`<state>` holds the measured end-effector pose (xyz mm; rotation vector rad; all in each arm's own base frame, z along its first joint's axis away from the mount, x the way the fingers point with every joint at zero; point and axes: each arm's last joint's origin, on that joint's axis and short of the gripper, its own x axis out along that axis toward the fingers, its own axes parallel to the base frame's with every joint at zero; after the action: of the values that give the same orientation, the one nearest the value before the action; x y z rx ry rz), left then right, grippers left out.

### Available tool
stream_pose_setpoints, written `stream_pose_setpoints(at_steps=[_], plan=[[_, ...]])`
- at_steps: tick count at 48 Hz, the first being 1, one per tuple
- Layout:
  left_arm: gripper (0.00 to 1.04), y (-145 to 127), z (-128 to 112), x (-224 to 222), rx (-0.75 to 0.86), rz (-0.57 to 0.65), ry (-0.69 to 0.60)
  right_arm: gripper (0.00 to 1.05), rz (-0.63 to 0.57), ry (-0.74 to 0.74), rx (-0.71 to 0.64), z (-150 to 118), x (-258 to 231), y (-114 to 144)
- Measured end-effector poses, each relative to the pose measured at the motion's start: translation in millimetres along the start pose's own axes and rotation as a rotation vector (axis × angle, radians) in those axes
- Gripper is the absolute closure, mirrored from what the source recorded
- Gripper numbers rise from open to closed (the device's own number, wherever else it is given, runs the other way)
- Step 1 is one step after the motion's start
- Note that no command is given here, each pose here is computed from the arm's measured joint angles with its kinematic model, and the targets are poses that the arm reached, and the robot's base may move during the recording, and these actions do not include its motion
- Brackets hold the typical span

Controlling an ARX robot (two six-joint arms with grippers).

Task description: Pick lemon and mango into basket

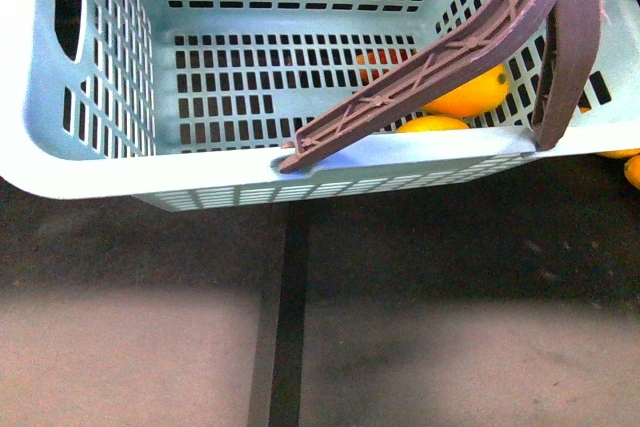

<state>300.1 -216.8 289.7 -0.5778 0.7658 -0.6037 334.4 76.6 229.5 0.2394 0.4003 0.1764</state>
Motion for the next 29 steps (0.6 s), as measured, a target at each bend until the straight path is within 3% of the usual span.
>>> stream_pose_setpoints(at_steps=[8, 11, 18, 25, 29], plan=[[0.98, 0, 0, 0, 0.0, 0.007, -0.006, 0.09, -0.126, -0.019, -0.003, -2, -37, -28], [0.98, 1, 0, 0, 0.001, 0.008, -0.007, 0.17, -0.171, -0.152, -0.061, -3, -47, -33], [0.98, 0, 0, 0, 0.001, 0.002, -0.002, 0.41, -0.162, -0.392, -0.181, -22, -74, -41], [0.98, 0, 0, 0, -0.001, 0.003, -0.003, 0.74, -0.172, -0.393, -0.22, -52, -101, -51], [0.98, 0, 0, 0, 0.0, 0.005, -0.004, 0.87, -0.176, -0.389, -0.223, -62, -109, -54]])
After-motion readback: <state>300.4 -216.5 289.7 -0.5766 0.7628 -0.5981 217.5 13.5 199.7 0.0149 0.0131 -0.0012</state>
